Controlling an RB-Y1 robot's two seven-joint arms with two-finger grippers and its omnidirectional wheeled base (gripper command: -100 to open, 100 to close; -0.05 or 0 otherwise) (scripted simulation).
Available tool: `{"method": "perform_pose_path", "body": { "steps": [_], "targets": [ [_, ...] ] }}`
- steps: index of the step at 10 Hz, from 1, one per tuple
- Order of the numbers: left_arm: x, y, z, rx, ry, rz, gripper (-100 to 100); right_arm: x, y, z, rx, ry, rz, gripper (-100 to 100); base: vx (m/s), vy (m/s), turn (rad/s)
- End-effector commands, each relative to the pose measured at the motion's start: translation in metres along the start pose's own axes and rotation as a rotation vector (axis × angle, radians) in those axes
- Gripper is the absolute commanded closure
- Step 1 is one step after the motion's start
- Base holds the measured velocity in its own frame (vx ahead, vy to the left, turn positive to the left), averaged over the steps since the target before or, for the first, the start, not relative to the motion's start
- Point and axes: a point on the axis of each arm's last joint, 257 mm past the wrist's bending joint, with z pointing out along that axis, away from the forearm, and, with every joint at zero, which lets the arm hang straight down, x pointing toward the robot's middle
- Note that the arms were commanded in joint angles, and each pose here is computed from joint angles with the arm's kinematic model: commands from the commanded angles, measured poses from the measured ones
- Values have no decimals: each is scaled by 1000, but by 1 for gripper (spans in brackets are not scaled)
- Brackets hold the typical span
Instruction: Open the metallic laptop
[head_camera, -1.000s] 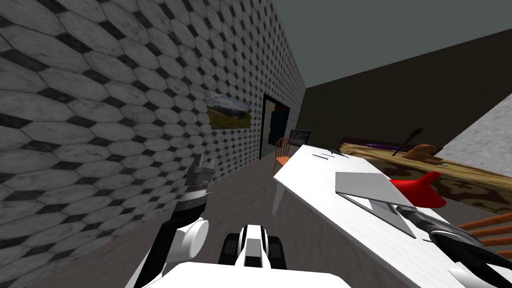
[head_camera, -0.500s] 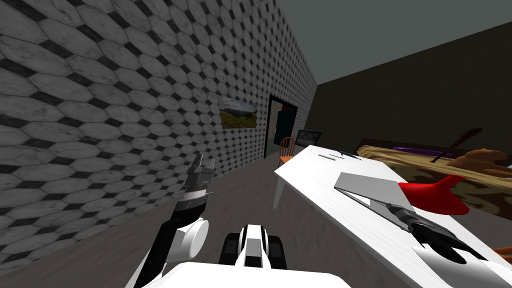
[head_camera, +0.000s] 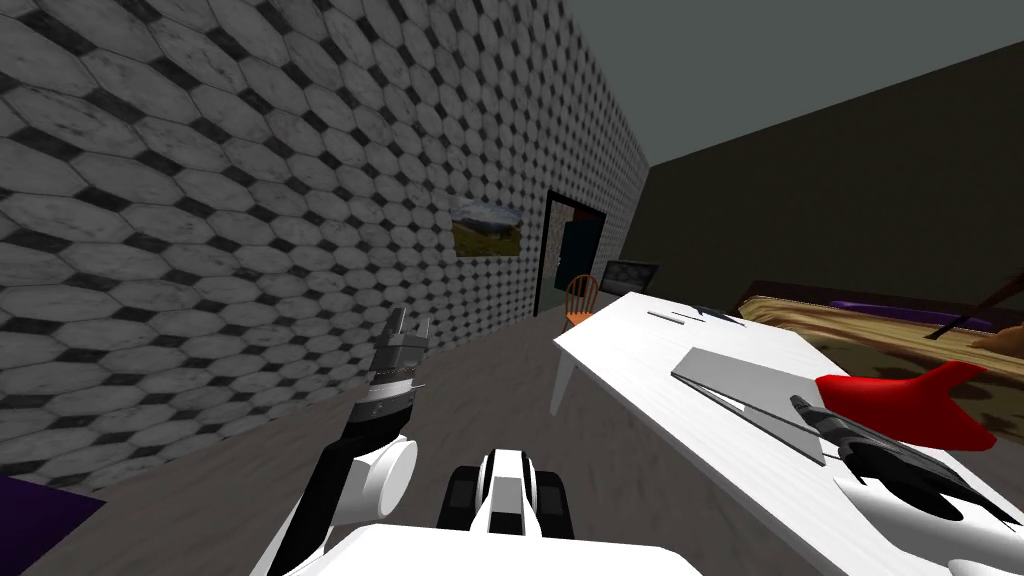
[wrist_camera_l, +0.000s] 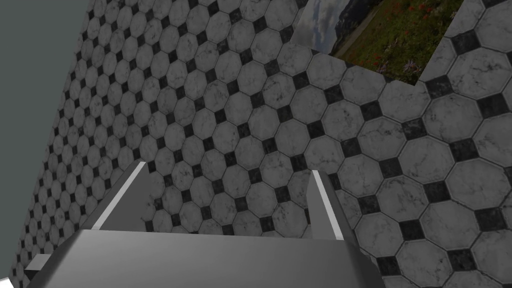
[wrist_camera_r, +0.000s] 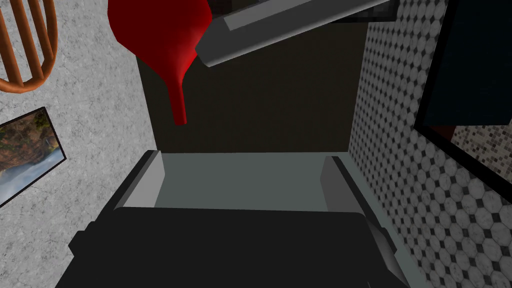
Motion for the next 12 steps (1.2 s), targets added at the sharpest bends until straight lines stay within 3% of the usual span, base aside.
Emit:
{"method": "perform_pose_path", "body": {
  "steps": [1, 2, 4, 5, 7, 8, 12],
  "targets": [
    [0, 0, 0, 0, 0, 0, 0, -5, -9, 2, 25, -6, -30, -100, -52, -13, -25],
    [0, 0, 0, 0, 0, 0, 0, -13, -17, 7, 60, -15, 17, -100, -100, -16, 173],
    [0, 0, 0, 0, 0, 0, 0, -15, -19, 7, 65, -16, -35, -100, -84, -3, 76],
    [0, 0, 0, 0, 0, 0, 0, -22, -28, 10, 100, -21, 14, -100, -106, -4, 181],
    [0, 0, 0, 0, 0, 0, 0, -23, -29, 10, 103, -20, -31, -100, -80, -7, 77],
    [0, 0, 0, 0, 0, 0, 0, -27, -35, 13, 133, -20, 19, -100, -84, 6, 214],
    [0, 0, 0, 0, 0, 0, 0, -31, -44, 15, 167, -14, 5, -100, -89, 3, 115]
  ]
}}
